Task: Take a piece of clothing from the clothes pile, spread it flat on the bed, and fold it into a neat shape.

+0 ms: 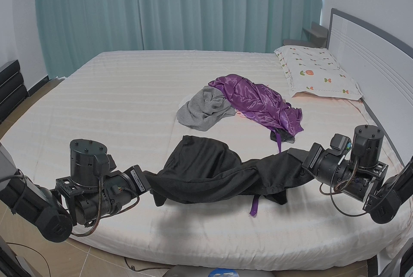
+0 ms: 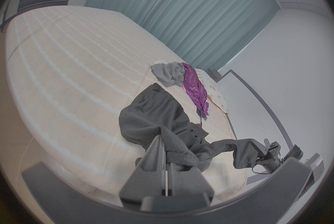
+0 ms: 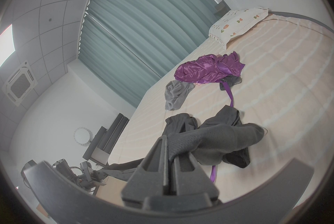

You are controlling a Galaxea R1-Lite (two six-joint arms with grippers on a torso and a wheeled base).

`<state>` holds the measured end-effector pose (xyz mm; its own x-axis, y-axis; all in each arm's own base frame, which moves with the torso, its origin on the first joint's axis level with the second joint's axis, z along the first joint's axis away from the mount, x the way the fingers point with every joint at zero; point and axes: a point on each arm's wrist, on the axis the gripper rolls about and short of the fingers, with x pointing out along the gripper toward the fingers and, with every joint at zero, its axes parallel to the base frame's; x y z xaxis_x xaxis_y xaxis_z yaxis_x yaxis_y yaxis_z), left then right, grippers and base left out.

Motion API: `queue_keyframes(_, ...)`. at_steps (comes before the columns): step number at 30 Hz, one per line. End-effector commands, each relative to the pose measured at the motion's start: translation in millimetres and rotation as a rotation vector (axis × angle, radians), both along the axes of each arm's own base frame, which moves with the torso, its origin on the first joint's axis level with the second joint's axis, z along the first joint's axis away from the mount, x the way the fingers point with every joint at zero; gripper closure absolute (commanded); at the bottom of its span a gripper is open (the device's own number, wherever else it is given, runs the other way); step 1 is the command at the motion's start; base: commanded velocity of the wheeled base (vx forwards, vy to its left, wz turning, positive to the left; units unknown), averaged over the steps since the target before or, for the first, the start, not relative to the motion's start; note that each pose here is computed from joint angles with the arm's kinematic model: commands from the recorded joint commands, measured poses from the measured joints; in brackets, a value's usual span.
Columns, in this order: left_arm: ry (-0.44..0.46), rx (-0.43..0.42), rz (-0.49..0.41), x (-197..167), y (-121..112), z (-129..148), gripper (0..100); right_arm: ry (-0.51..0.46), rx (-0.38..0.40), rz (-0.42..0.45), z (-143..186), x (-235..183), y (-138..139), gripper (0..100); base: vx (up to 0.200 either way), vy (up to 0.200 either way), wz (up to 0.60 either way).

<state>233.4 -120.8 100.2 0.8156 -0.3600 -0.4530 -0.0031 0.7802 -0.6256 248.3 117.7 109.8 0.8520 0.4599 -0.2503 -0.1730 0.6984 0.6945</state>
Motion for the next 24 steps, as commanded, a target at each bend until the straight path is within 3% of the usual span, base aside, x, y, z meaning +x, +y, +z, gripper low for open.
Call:
queue_keyframes(1, 0.002, 0.002, -0.002, -1.3, -0.3, -0.5, 100, -0.003, 0.001, 0.001, 1.1, -2.4, -1.0, 100, -0.2, 0.0, 0.0)
queue_keyframes(19, -0.052, -0.023, 0.008, 0.7, -0.6, 6.7, 100, -0.027, 0.018, 0.0, 4.5, -2.1, -0.9, 100, 0.0, 0.0, 0.0)
queue_keyframes(24, -0.061, -0.027, 0.008, 0.3, -0.4, 9.1, 100, -0.067, 0.034, -0.012, 8.1, -1.4, -1.7, 100, 0.0, 0.2, 0.0)
